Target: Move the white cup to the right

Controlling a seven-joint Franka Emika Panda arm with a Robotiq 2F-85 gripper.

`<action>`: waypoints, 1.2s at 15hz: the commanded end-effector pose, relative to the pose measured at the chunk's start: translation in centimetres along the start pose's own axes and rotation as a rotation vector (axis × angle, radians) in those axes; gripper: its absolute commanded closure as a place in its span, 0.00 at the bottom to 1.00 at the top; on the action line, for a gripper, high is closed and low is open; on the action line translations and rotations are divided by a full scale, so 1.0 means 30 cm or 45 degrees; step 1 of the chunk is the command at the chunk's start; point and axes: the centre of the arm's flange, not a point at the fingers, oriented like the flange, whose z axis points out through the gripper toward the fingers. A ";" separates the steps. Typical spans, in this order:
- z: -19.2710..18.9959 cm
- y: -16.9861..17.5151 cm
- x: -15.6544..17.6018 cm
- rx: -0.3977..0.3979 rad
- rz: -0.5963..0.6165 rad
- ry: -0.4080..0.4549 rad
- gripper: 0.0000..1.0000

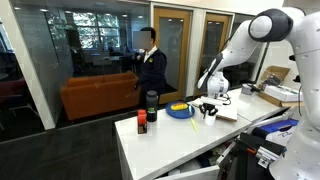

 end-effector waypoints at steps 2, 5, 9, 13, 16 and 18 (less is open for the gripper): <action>-0.027 0.015 0.002 -0.024 -0.047 0.030 0.53; -0.067 0.013 0.006 -0.040 -0.077 0.053 0.52; -0.175 -0.008 0.009 -0.049 -0.124 0.121 0.48; -0.301 -0.043 -0.001 -0.034 -0.161 0.201 0.52; -0.381 -0.058 -0.013 -0.028 -0.180 0.251 0.38; -0.430 -0.070 -0.030 -0.022 -0.203 0.278 0.34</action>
